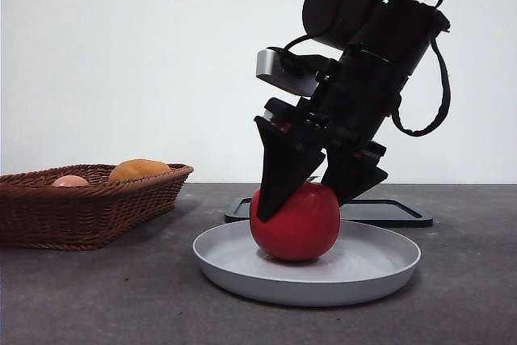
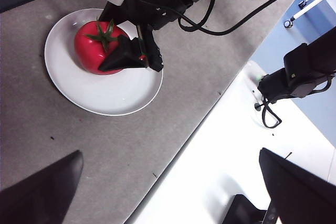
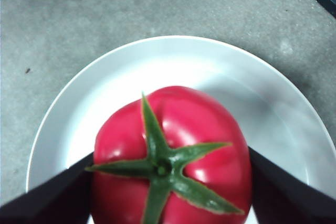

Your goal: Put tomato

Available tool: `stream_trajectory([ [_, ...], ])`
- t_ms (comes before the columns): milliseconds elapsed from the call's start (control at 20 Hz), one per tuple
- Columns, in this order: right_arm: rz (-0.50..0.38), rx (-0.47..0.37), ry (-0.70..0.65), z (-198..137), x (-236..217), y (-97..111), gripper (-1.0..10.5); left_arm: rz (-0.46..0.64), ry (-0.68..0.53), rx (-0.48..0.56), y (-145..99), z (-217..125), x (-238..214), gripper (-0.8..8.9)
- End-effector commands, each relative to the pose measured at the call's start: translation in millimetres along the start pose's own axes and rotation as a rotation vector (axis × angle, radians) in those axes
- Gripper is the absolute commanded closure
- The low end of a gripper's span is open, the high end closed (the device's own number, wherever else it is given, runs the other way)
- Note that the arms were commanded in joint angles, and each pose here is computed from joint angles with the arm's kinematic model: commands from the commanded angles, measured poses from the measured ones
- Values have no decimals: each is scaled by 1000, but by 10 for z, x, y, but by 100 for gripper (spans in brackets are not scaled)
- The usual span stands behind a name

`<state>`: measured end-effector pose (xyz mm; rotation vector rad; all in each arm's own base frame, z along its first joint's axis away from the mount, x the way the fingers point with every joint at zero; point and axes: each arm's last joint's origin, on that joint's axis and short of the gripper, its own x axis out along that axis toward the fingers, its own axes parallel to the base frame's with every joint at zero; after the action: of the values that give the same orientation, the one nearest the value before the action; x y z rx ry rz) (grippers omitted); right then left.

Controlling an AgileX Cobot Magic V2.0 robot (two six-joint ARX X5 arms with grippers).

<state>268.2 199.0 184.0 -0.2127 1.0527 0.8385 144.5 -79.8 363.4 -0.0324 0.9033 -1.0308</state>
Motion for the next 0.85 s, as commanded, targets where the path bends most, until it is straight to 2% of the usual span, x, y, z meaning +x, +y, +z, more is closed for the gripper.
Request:
stream_trajectory([
  [50, 6, 5, 1, 34, 46, 18, 693, -8, -17, 28, -24, 46, -27, 220],
  [250, 6, 4, -17, 112, -73, 51, 694, -8, -17, 28, -25, 46, -27, 220],
  [400, -2, -18, -80, 317, -327, 103, 694, -8, -17, 28, -25, 46, -27, 220],
  [500, -32, -14, -124, 475, -489, 62, 693, -8, -16, 28, -25, 46, -27, 220],
  [650, -125, -5, -213, 657, -686, -89, 693, -8, -16, 28, -25, 46, -27, 220],
  [850, -191, 53, -253, 807, -745, -494, 693, -8, -16, 28, -24, 46, -27, 220],
])
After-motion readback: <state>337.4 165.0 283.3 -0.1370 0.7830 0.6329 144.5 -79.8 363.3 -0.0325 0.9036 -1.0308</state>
